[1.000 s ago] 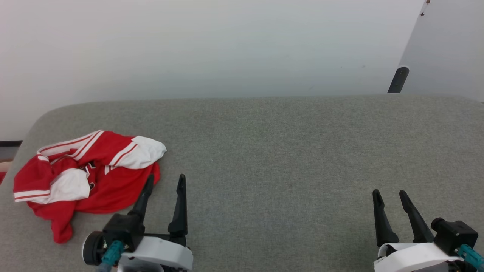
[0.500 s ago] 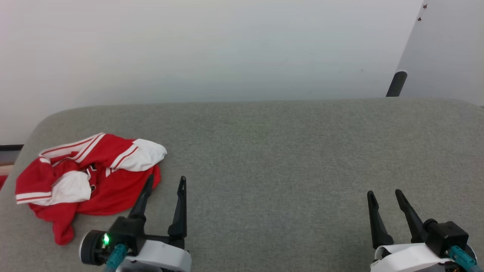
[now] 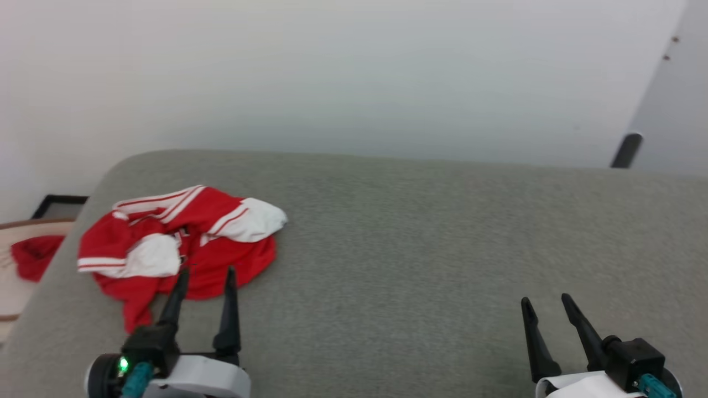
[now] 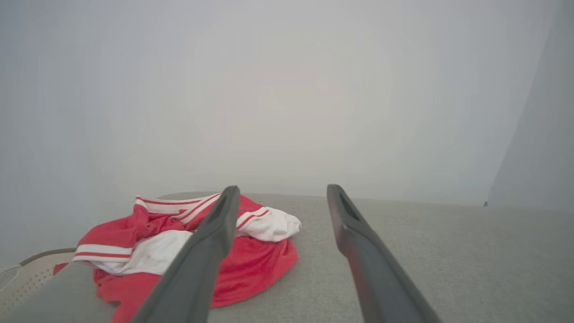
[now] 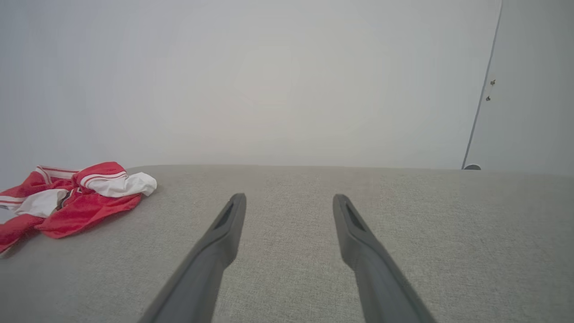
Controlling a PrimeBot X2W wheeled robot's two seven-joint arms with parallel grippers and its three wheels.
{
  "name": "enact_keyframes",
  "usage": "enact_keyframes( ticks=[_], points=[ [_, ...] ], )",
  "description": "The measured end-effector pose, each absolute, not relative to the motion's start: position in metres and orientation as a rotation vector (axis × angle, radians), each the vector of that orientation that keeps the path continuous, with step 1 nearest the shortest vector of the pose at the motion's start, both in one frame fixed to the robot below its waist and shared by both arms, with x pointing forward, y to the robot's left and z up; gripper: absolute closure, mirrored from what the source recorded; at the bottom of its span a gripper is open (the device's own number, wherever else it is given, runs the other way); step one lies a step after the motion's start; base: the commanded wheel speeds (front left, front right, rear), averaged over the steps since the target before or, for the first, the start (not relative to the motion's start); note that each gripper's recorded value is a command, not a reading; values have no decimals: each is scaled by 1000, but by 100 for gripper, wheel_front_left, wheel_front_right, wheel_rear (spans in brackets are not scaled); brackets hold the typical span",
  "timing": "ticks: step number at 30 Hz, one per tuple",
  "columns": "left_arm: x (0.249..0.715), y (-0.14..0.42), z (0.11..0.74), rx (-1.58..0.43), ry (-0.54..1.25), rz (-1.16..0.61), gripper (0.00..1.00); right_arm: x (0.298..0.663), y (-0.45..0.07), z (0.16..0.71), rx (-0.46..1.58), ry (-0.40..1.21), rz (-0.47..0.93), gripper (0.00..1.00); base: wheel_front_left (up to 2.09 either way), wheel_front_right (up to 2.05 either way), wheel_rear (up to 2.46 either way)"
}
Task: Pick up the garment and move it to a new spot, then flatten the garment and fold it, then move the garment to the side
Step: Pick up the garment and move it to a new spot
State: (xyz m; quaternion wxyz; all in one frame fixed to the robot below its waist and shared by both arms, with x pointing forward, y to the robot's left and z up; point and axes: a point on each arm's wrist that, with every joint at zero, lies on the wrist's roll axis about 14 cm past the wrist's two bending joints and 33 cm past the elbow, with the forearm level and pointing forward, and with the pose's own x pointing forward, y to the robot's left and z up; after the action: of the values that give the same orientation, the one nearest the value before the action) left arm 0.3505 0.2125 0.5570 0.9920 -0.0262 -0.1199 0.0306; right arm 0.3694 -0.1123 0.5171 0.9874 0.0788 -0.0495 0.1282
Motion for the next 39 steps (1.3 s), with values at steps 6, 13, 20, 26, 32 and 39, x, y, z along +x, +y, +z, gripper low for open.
enact_keyframes(
  ticks=[6,13,20,26,32,39],
  points=[
    [326,248,556,-48,-246,172,0,371,-74,520,175,-93,370,0,0,0,0],
    [297,277,553,-37,-249,265,0,369,-31,524,182,-89,498,0,0,0,0],
    [288,291,545,-100,-237,304,0,371,-13,528,178,-94,550,0,0,0,0],
    [317,298,555,-160,-231,264,0,377,-21,528,172,-99,523,0,0,0,0],
    [369,307,582,-168,-143,165,0,391,-38,524,161,-100,472,0,0,0,0],
    [432,300,572,-168,111,42,0,415,-53,514,168,-89,421,0,0,0,0]
  ],
)
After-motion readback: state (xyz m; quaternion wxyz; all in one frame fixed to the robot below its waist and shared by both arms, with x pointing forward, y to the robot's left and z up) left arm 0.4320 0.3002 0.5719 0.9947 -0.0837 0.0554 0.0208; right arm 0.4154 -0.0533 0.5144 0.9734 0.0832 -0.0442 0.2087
